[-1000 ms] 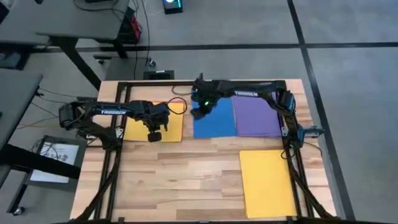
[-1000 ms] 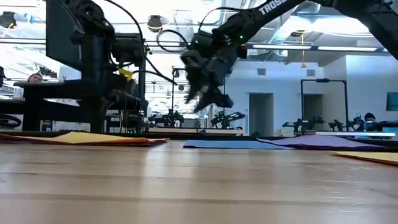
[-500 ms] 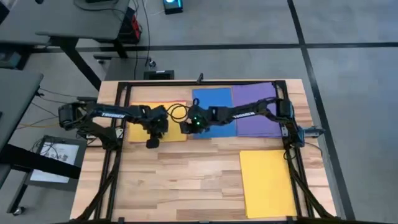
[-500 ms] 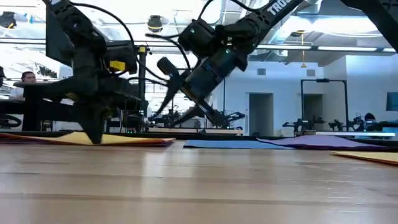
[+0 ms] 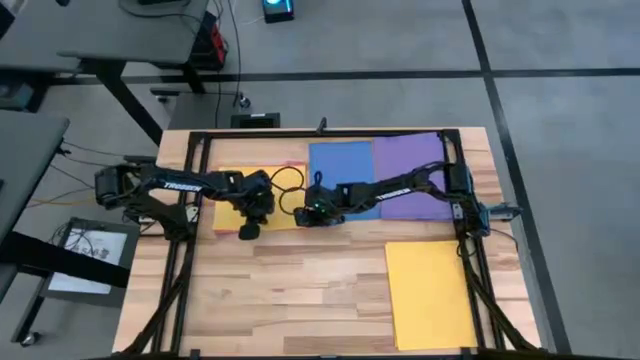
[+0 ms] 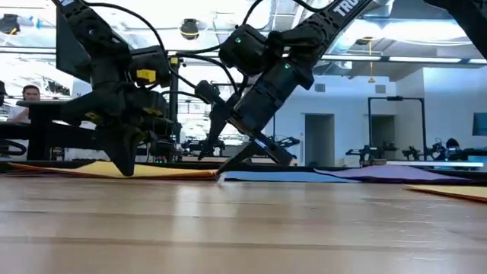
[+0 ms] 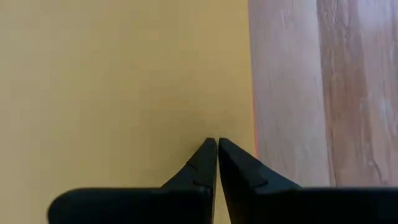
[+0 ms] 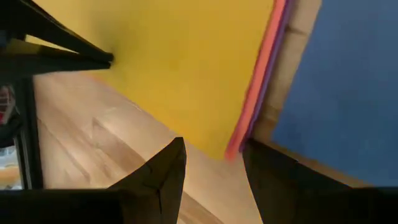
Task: Organize paper
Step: Stack the yellow paper on the bottom right yellow papers
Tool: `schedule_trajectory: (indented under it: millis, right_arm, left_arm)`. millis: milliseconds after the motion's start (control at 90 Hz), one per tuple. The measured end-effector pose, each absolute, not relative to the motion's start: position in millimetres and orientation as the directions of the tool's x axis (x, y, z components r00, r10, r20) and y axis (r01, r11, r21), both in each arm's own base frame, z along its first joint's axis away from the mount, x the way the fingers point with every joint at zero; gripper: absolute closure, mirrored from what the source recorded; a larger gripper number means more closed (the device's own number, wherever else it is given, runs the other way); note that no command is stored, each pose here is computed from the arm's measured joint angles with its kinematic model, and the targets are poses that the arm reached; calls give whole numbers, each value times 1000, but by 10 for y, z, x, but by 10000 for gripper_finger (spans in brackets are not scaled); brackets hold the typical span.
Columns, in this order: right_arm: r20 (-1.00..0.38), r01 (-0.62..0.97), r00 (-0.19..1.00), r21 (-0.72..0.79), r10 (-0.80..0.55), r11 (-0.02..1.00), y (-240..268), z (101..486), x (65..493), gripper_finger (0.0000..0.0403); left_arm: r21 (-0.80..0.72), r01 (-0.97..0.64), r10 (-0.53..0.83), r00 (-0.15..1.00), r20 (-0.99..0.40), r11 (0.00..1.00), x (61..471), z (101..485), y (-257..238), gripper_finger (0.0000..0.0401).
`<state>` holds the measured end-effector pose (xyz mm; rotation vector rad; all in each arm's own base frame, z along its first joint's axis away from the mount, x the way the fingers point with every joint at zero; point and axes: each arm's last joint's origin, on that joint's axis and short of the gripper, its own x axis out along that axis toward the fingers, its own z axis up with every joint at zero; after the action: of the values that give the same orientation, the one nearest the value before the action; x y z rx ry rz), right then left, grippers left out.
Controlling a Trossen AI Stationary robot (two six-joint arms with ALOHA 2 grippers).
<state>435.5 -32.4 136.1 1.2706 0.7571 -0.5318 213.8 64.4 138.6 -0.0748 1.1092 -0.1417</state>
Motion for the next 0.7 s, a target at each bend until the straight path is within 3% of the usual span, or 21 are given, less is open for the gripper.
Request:
schedule_trajectory:
  millis: [700]
  right_arm:
    - [-725, 699, 687, 678, 48, 226, -339, 1405, 4395, 251]
  left_arm:
    - [-135, 69, -152, 437, -886, 988, 2138, 1387, 644, 400]
